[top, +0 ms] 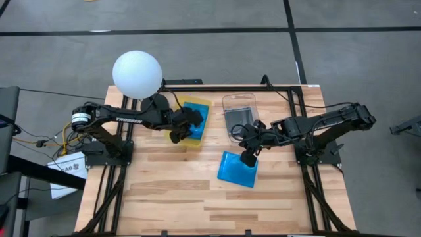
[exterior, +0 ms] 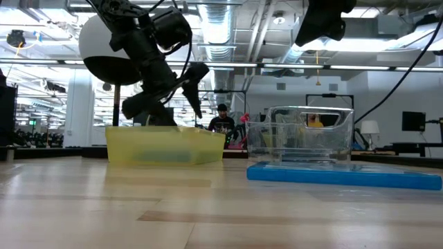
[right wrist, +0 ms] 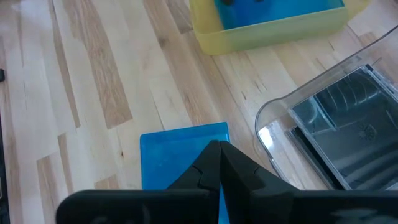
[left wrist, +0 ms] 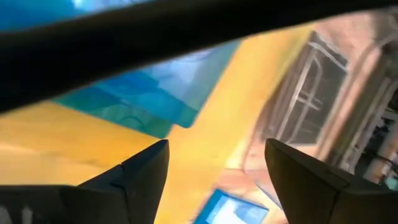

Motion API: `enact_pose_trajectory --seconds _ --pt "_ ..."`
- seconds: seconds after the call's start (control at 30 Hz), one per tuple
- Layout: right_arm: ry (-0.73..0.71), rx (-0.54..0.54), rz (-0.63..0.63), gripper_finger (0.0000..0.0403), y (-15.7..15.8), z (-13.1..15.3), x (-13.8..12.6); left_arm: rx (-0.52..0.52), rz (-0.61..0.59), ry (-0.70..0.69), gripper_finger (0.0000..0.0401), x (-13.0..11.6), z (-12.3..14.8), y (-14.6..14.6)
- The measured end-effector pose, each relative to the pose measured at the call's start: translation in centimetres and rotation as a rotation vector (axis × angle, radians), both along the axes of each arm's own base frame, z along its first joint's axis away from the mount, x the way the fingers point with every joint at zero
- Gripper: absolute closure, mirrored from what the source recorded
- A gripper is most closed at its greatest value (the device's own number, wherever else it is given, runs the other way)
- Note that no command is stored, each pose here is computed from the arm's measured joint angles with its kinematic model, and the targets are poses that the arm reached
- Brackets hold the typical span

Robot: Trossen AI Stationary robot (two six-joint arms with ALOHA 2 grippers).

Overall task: Pick & place jewel cases by type
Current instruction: Put the blue CD case into the yellow bin

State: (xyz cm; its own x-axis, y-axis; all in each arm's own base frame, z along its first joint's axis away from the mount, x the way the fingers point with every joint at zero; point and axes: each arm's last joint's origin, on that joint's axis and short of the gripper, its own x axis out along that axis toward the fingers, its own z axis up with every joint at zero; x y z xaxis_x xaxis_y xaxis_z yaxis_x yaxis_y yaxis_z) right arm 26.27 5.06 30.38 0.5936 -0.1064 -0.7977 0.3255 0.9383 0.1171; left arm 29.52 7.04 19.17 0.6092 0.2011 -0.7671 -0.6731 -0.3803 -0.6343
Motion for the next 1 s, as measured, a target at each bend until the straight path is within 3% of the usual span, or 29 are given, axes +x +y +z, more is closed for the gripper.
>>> enact_pose_trajectory --seconds 0.13,0.33,0.63,0.77,1.0 --pt "0.0 0.0 0.001 0.0403 0.0 0.0 0.0 0.058 -0.057 -0.063 0.014 0.6 0.5 0.1" --pt "0.01 0.007 0.048 0.0403 0.1 0.0 0.0 0.168 -0.256 -0.261 0.014 2.0 2.1 -0.1" --pt "0.103 0.048 0.038 0.0403 0.1 -0.5 -0.8 0.287 -0.543 -0.42 0.014 4.3 6.2 -4.1" --pt "0.161 0.076 -0.001 0.0403 0.9 -0.8 -1.5 0.323 -0.645 -0.389 0.014 4.7 7.2 -6.9" --pt "0.181 0.105 0.044 0.0403 4.1 -0.9 -2.7 0.375 -0.758 -0.204 0.014 3.7 6.4 -11.5"
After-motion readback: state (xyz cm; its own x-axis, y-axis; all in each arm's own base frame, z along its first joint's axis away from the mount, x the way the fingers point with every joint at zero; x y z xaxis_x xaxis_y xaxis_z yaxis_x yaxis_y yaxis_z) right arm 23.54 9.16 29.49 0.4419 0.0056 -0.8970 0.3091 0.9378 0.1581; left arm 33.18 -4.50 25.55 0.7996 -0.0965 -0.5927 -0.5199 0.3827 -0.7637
